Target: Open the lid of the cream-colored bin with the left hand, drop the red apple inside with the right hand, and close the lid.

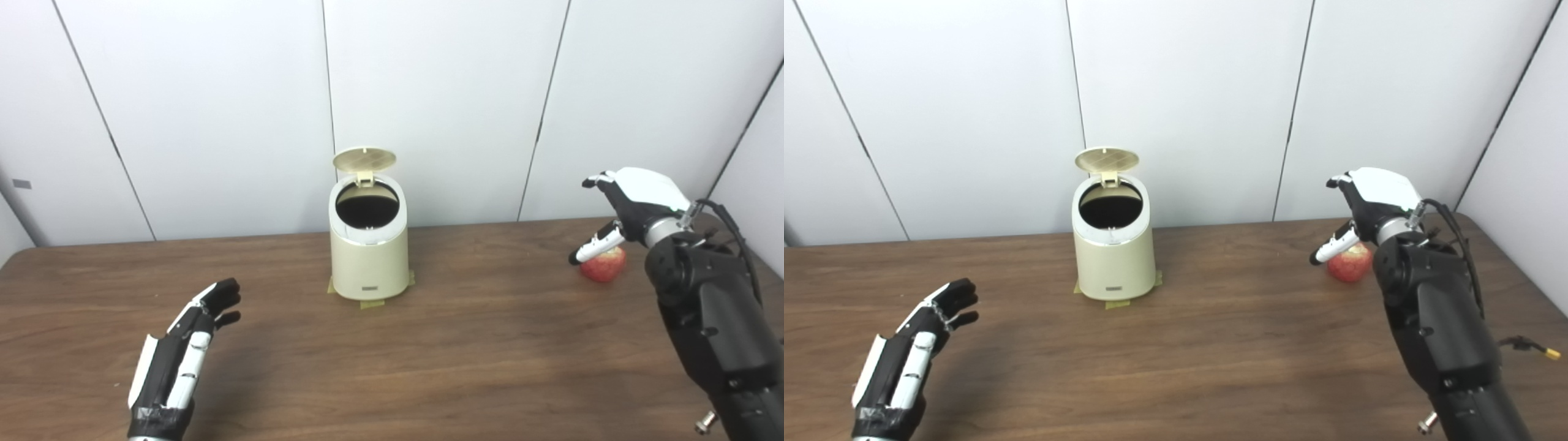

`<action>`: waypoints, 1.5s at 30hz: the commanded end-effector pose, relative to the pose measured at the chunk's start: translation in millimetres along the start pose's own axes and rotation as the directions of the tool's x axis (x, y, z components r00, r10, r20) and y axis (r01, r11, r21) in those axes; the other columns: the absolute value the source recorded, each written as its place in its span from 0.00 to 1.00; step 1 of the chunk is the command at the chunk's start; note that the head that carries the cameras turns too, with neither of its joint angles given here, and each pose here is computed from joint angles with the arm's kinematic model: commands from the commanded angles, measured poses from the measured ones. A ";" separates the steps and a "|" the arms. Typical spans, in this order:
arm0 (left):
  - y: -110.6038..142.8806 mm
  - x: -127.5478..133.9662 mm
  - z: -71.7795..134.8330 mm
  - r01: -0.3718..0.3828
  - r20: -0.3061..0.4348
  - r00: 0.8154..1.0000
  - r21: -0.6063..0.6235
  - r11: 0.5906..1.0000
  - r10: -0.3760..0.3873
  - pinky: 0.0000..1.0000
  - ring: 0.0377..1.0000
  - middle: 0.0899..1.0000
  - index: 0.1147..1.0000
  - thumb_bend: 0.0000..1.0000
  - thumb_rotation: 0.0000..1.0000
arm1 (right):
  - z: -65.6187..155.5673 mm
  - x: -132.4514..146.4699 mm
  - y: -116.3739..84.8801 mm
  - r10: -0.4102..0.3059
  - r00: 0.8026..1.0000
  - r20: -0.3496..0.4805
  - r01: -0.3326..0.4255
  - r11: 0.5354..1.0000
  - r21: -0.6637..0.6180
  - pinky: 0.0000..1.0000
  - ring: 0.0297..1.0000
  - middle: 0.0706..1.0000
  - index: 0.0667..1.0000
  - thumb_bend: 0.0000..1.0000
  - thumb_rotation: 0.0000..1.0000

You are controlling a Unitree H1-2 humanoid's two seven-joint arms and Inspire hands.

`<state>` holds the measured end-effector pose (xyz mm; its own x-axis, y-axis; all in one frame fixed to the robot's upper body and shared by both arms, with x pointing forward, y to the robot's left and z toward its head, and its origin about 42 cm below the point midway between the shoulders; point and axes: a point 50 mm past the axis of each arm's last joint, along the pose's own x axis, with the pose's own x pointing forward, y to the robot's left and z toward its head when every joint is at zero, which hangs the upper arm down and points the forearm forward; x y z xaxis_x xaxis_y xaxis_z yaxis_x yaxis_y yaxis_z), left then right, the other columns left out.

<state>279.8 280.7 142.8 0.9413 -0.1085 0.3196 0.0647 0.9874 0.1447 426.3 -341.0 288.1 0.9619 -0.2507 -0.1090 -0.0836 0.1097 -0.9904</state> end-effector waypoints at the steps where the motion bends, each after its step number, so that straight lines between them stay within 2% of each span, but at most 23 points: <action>1: 5.8 9.1 10.3 -0.010 0.072 0.997 0.053 0.999 0.006 0.79 0.85 0.87 0.84 0.37 0.83 | -3.1 13.9 -35.9 -0.077 0.997 -0.030 0.075 0.995 -0.058 0.50 0.96 0.97 0.85 1.00 0.32; 3: 7.1 8.4 8.0 -0.018 0.065 0.998 0.072 0.997 0.013 0.79 0.85 0.88 0.85 0.39 0.81 | -8.7 26.0 -29.1 -0.039 0.997 -0.062 0.034 0.996 -0.084 0.53 0.98 0.98 0.84 1.00 0.35; 5: 7.1 8.0 6.4 -0.025 0.059 0.998 0.084 0.996 0.020 0.79 0.86 0.88 0.86 0.40 0.81 | -13.1 36.5 -22.8 0.000 0.996 -0.091 -0.009 0.996 -0.090 0.62 1.00 0.99 0.84 1.00 0.37; 8: 5.7 8.0 4.9 -0.032 0.060 0.998 0.095 0.995 0.026 0.77 0.86 0.88 0.86 0.40 0.81 | -17.8 45.4 -15.5 0.037 0.993 -0.110 -0.045 0.996 -0.071 0.68 1.00 1.00 0.84 1.00 0.34; 11: 3.0 7.2 3.8 -0.050 0.069 0.997 0.081 0.995 0.044 0.76 0.87 0.91 0.88 0.37 0.73 | -23.9 48.6 -2.9 0.057 0.991 -0.118 -0.065 0.996 -0.062 0.67 0.97 1.00 0.85 1.00 0.34; 18: 0.7 6.2 5.3 -0.061 0.082 0.995 0.081 0.995 0.055 0.77 0.88 0.92 0.90 0.37 0.75 | -30.5 51.1 19.4 0.086 0.989 -0.117 -0.092 0.994 -0.052 0.63 0.95 1.00 0.88 0.98 0.31; 22: -1.0 5.4 5.8 -0.069 0.080 0.995 0.079 0.994 0.062 0.76 0.87 0.92 0.89 0.38 0.73 | -32.3 54.2 28.7 0.091 0.991 -0.097 -0.095 0.994 -0.045 0.61 0.91 0.98 0.88 0.98 0.32; 28: -3.1 4.2 6.4 -0.068 0.074 0.995 0.068 0.995 0.063 0.75 0.88 0.92 0.89 0.38 0.69 | -31.6 60.9 38.6 0.091 0.992 -0.087 -0.092 0.996 -0.007 0.63 0.91 0.98 0.90 0.96 0.28; 35: -7.0 2.8 10.9 -0.068 0.093 0.994 0.061 0.996 0.063 0.73 0.87 0.91 0.88 0.38 0.62 | -26.7 69.2 49.3 0.122 0.991 -0.062 -0.124 0.991 -0.041 0.61 0.86 0.95 0.88 0.95 0.31; 39: -7.9 0.8 12.8 -0.069 0.093 0.994 0.060 0.996 0.064 0.73 0.87 0.92 0.88 0.37 0.60 | -22.6 68.0 52.6 0.135 0.990 -0.035 -0.136 0.990 -0.028 0.58 0.82 0.92 0.86 0.92 0.26; 45: -7.7 -1.7 13.3 -0.067 0.090 0.994 0.057 0.996 0.062 0.74 0.86 0.91 0.89 0.37 0.59 | -20.6 73.3 58.6 0.140 0.990 -0.020 -0.141 0.990 -0.024 0.61 0.83 0.92 0.86 0.89 0.21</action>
<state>271.8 273.4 139.5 0.9364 -0.0497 0.3474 -0.0123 0.9847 0.1740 480.0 -374.3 210.6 0.9225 -0.2719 -0.2738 -0.2453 0.1346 -0.9601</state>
